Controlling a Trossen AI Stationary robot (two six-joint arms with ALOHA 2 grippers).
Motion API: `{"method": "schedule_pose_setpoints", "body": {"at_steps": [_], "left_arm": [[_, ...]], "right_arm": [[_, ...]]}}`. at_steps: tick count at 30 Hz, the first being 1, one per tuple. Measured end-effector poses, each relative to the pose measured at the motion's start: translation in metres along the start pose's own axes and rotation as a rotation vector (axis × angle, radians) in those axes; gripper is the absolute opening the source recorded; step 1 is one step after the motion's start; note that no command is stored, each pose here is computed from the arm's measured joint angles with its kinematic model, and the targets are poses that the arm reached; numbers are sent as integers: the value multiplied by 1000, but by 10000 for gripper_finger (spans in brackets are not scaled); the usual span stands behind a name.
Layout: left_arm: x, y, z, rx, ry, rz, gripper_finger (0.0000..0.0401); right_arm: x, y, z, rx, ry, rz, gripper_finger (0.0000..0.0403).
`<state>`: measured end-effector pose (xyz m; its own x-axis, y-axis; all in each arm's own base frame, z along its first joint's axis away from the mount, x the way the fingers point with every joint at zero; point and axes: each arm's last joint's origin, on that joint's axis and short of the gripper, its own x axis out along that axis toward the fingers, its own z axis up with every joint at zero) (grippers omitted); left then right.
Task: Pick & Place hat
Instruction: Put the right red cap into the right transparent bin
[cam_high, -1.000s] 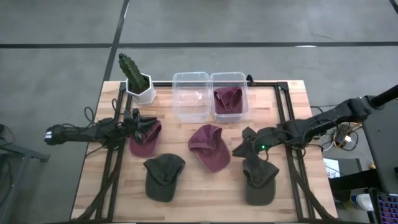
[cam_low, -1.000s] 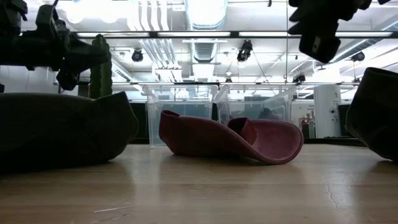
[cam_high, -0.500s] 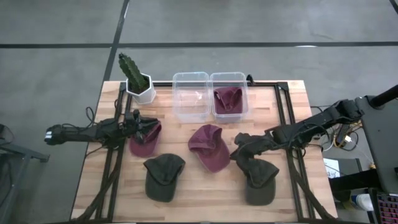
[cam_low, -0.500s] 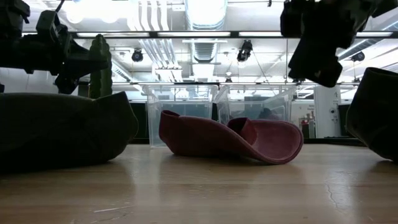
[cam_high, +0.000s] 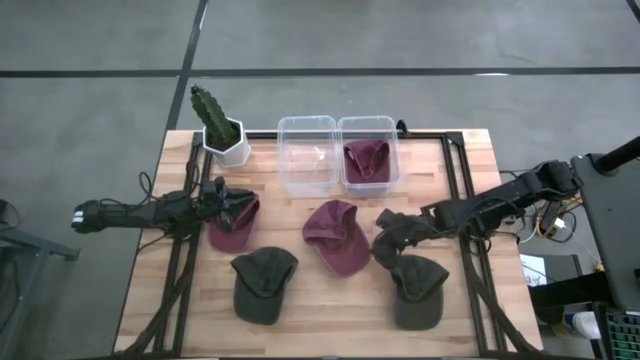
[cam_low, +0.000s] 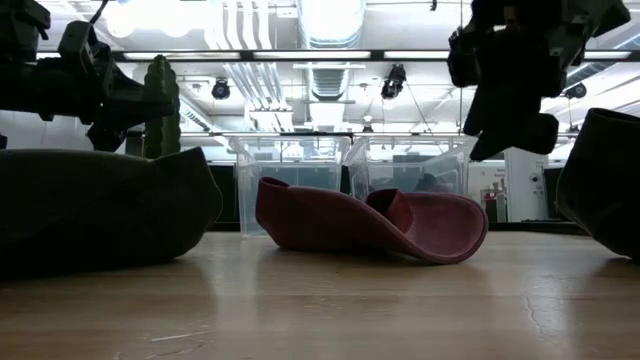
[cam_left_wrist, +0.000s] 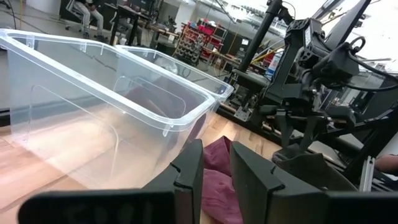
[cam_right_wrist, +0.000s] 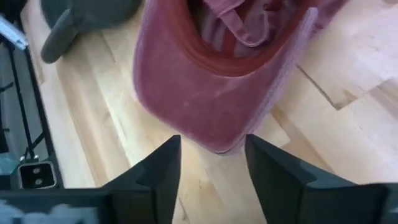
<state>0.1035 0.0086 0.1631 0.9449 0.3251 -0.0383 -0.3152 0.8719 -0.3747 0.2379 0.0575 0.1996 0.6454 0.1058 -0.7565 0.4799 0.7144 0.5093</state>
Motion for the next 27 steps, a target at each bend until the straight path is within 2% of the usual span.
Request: {"method": "schedule_pose_setpoints", "body": {"at_steps": [4,10,21,27], "left_arm": [[0,0,0,0,0,0,74],[0,0,0,-7,0,0,74],[0,0,0,-23,3,1,74],[0,0,0,-29,5,2,74]], "right_arm": [[6,-1,4,20,-11,0,207],[19,-4,5,28,11,-48,227],[48,-6,23,44,28,-135,235],[49,-5,24,50,30,-132,237]]}}
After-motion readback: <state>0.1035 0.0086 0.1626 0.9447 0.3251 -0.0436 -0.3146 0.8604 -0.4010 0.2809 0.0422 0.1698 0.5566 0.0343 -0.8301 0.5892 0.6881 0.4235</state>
